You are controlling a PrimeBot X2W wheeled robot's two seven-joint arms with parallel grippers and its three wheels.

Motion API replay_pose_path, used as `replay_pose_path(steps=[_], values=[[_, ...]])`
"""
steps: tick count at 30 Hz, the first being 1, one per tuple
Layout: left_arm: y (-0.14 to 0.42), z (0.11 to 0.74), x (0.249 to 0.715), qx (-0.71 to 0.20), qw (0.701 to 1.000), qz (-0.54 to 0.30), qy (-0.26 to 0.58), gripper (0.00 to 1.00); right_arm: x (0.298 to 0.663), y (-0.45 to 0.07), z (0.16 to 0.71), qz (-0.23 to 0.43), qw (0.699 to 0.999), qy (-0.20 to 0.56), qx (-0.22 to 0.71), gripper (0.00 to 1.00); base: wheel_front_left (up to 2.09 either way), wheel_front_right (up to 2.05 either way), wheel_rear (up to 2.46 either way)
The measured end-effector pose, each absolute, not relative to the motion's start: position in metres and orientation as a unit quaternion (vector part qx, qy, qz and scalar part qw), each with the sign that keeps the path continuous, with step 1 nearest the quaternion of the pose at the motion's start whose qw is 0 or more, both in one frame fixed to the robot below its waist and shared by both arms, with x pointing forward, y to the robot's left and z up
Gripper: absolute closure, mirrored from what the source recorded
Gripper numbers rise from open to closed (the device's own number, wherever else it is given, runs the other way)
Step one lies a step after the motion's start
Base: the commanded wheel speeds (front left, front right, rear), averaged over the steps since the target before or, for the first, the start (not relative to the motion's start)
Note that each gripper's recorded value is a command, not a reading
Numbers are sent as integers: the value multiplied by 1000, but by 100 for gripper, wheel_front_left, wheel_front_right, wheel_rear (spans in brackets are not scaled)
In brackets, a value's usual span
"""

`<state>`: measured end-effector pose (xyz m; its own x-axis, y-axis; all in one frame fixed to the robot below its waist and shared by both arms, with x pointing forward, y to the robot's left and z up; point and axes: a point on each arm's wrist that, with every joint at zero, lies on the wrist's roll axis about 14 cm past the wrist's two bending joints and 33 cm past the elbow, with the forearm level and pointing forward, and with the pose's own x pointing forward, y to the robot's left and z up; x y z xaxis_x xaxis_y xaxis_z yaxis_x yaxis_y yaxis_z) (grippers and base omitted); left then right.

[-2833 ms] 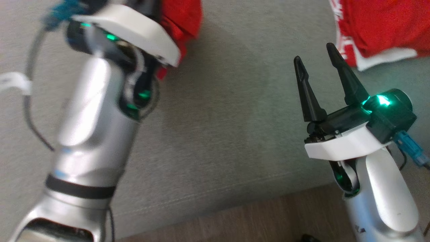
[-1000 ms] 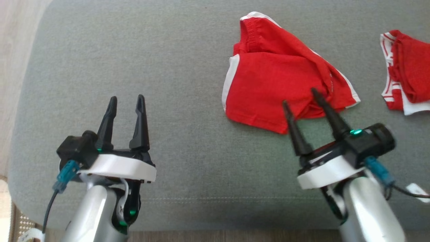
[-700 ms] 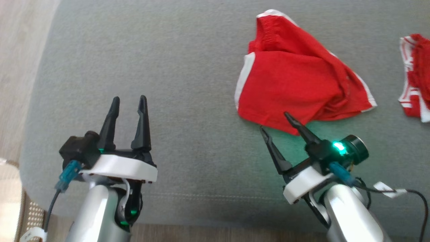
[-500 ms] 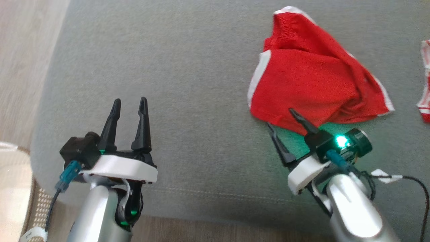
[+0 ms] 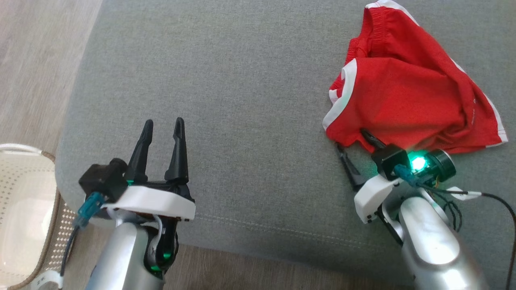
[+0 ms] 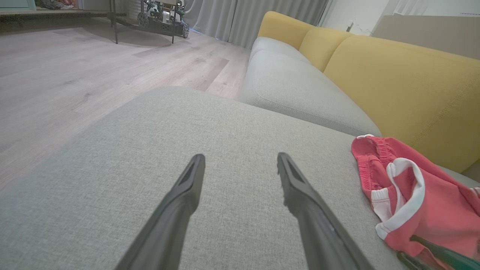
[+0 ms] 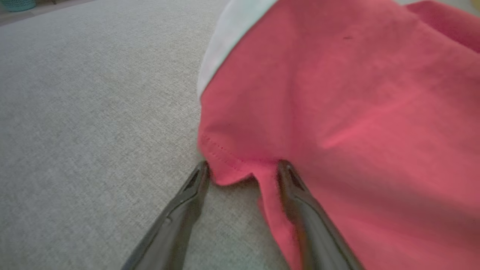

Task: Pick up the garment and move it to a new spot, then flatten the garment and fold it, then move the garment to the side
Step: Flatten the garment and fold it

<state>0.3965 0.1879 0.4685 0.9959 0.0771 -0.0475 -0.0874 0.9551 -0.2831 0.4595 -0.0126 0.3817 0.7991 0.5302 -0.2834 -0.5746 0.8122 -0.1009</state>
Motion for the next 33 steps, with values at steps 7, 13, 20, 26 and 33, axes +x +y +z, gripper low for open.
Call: replay_pose_path(steps=[7,13,20,26,33], values=[[178,469,401,-151,988,28,17,0,463,-22,386,279,948,122,-87,100,0,0,0],[162,470,410,-159,987,4,16,0,464,-37,411,257,959,88,-76,100,0,0,0],[131,471,423,-168,985,-44,16,0,454,-136,441,147,981,65,-108,100,0,0,0],[102,475,433,-176,981,-84,14,0,431,-210,465,57,987,68,-137,100,0,0,0],[86,472,441,-180,978,-107,19,0,412,-260,453,-9,983,115,-141,0,0,0,0]])
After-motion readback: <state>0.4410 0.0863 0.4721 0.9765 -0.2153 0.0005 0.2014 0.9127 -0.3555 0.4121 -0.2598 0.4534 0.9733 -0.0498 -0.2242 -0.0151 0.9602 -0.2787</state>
